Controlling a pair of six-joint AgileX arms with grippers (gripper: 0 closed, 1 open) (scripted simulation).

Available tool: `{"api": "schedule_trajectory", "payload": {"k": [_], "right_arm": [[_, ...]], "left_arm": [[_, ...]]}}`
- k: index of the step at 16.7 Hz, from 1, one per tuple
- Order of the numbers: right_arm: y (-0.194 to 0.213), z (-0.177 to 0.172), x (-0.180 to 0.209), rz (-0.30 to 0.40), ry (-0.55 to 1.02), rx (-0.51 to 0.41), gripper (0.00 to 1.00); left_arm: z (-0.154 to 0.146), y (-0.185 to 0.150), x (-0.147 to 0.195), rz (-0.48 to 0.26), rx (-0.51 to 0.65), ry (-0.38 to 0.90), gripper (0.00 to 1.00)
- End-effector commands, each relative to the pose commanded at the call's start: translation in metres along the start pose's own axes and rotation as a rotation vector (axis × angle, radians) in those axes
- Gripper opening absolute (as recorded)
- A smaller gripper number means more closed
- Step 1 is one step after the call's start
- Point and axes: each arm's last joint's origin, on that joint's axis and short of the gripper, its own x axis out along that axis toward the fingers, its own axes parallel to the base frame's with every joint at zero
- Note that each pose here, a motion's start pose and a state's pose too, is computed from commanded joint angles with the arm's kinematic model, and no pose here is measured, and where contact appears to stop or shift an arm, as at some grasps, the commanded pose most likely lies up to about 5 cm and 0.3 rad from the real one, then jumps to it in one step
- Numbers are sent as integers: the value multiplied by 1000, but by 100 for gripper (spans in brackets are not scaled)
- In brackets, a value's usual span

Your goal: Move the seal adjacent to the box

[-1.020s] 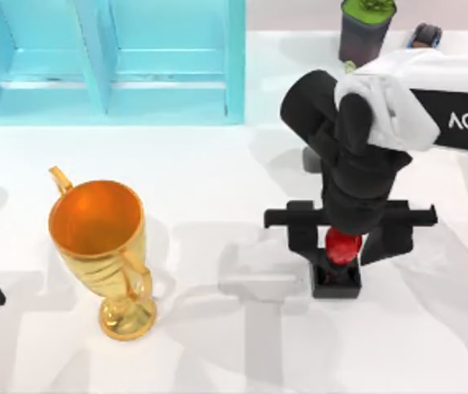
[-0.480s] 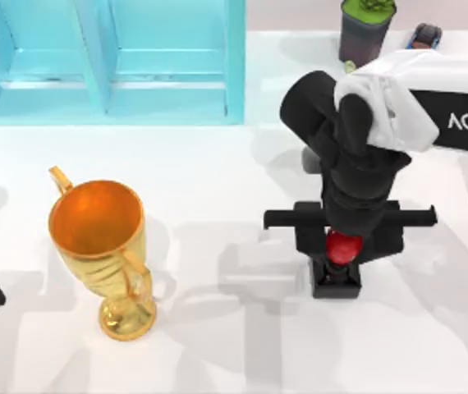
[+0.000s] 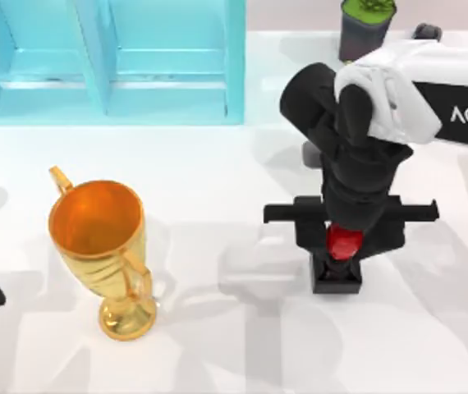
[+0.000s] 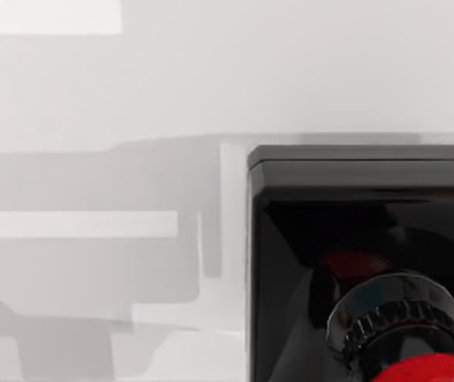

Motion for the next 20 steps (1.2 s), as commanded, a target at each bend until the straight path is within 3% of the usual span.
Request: {"api": "schedule_trajectory", "payload": {"k": [5,12,16,20], "right_arm": [[0,-1,-36,-2,3,-1,0],[-2,5,-39,-9,25,-20,0],[-23,36,-52,-35,118,-89,0],[-72,83,-84,-29,182,-110,0]], "left_arm": [[0,0,0,0,0,0,100],[0,0,0,0,0,0,100],[0,0,0,0,0,0,100],[0,0,0,0,0,0,100]]}}
